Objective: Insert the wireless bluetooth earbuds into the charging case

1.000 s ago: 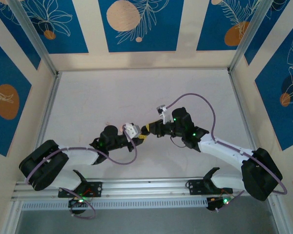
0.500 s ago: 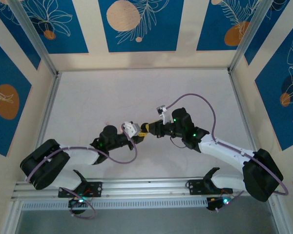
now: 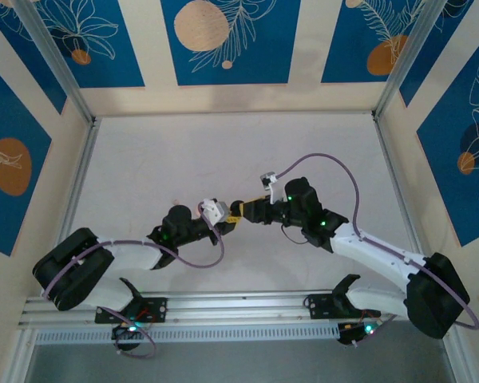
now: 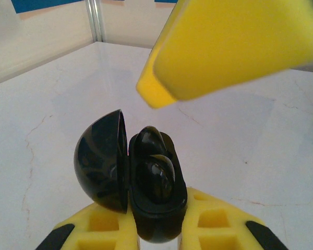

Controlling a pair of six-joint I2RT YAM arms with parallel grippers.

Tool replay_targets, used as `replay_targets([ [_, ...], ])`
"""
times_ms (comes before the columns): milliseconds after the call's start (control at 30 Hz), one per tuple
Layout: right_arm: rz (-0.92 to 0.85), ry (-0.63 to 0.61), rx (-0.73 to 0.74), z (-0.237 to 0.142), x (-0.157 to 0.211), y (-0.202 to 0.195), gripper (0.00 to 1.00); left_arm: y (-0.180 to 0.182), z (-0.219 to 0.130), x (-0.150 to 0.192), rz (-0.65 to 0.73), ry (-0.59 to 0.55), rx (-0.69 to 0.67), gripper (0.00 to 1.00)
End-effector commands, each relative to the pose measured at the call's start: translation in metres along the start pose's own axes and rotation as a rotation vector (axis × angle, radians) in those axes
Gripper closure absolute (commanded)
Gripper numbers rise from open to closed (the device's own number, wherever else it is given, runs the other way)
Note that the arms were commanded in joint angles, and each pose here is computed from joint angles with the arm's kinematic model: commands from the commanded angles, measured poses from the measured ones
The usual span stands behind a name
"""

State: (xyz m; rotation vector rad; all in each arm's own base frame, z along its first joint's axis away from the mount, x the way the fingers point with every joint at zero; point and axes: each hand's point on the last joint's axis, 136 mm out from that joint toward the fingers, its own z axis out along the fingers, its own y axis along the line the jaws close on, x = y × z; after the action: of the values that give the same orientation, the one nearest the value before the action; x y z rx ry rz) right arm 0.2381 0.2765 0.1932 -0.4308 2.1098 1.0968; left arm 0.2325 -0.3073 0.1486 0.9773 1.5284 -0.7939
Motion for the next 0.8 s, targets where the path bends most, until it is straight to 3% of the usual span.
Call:
replay_targets([
  [0, -0.050, -0.040, -0.005, -0.013, -0.013, 0.010, 0.55, -0.004, -0.004, -0.012, 0.026, -0.044, 0.001, 0.88],
  [133, -0.059, -0.028, 0.016, -0.022, -0.017, 0.006, 0.52, -0.001, -0.010, -0.013, 0.032, -0.044, -0.028, 0.88],
  [300, -0.086, 0.073, -0.034, -0.021, -0.011, 0.000, 0.51, -0.011, -0.017, -0.012, 0.041, -0.018, 0.017, 0.88],
  [600, -0.086, 0.141, -0.453, -0.039, -0.021, 0.032, 0.47, -0.043, -0.030, -0.031, 0.039, -0.061, 0.198, 0.87],
  [767, -0.091, 0.211, -0.546, -0.026, -0.015, 0.046, 0.46, -0.048, -0.029, -0.034, 0.039, -0.064, 0.231, 0.87],
])
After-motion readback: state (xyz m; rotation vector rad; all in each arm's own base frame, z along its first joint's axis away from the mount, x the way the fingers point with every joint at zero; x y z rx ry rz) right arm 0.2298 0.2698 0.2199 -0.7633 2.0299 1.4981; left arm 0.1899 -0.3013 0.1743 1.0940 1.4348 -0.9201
